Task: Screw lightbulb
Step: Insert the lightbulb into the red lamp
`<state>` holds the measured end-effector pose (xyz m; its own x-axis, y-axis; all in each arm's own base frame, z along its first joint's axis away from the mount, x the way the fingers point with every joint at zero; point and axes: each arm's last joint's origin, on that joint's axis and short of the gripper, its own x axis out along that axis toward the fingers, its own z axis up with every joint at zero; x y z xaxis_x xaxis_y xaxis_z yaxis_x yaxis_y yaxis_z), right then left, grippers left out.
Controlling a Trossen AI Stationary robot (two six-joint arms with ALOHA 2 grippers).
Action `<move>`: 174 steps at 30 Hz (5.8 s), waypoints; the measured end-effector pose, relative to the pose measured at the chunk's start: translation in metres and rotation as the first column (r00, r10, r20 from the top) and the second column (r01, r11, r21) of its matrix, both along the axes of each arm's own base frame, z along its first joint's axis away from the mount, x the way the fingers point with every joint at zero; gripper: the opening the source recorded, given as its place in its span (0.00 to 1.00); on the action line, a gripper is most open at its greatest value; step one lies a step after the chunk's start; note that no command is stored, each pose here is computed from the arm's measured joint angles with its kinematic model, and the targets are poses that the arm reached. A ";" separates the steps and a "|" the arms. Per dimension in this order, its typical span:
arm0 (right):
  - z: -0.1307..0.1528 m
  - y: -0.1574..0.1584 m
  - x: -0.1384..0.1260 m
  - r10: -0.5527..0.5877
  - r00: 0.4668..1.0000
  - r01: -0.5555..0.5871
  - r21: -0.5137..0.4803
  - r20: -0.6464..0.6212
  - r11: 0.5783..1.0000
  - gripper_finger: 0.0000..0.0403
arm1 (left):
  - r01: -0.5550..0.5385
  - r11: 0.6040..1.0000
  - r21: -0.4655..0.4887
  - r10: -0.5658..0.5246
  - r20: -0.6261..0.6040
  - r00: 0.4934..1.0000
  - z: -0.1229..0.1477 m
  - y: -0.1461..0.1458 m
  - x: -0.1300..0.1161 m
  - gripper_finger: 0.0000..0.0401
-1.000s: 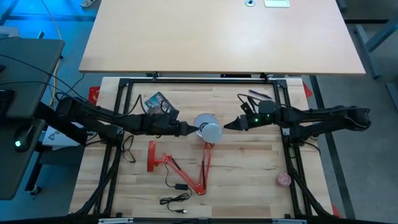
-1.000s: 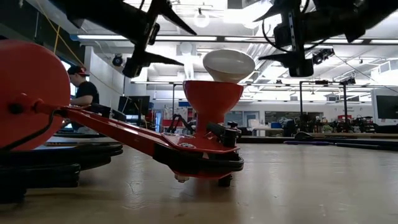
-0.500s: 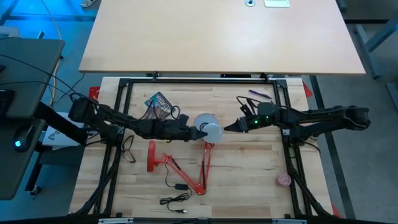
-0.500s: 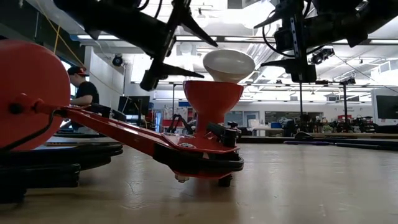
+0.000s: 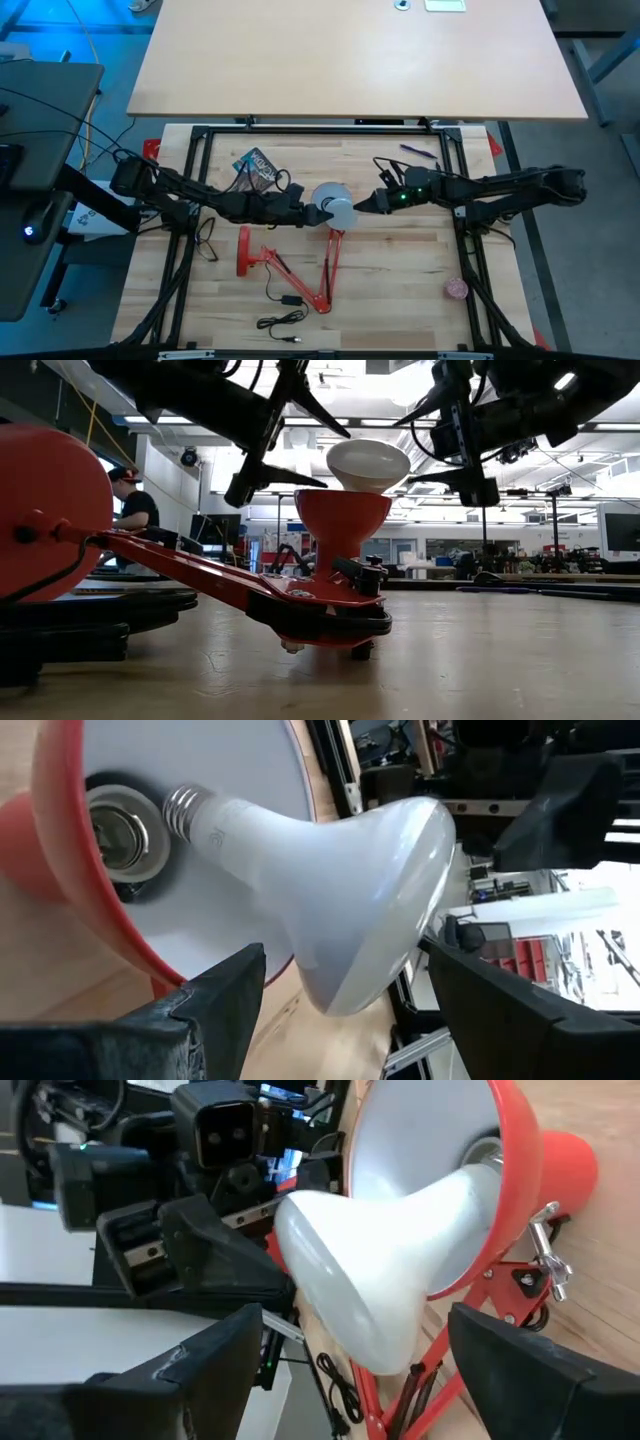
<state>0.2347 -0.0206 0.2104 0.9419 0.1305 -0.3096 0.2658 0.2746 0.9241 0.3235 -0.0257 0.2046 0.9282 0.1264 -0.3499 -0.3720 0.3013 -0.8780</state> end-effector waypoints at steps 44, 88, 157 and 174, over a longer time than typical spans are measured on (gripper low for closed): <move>-0.005 0.001 0.004 -0.052 0.999 0.051 -0.042 -0.017 0.998 0.50 | -0.025 0.999 -0.029 0.026 0.039 0.999 -0.012 0.012 0.011 0.52; -0.006 -0.003 0.031 -0.039 0.999 0.036 -0.071 -0.036 0.997 0.34 | -0.047 0.997 -0.059 0.047 0.007 0.999 -0.016 0.013 0.009 0.39; 0.085 -0.010 -0.072 0.372 0.834 -0.522 -0.366 -0.407 0.771 0.43 | 0.054 0.998 0.019 -0.057 0.273 0.960 0.050 0.066 0.008 0.00; 0.022 0.007 -0.078 0.311 0.403 -0.889 -0.286 -0.861 0.358 0.79 | 0.036 0.999 0.012 -0.038 0.268 0.963 0.050 0.072 0.007 0.00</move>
<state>0.1566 -0.0133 0.2326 0.1958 0.0673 -0.9783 0.0659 0.9945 0.0816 0.3304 0.0466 0.2543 0.9920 0.0916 -0.0868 -0.1117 0.3170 -0.9418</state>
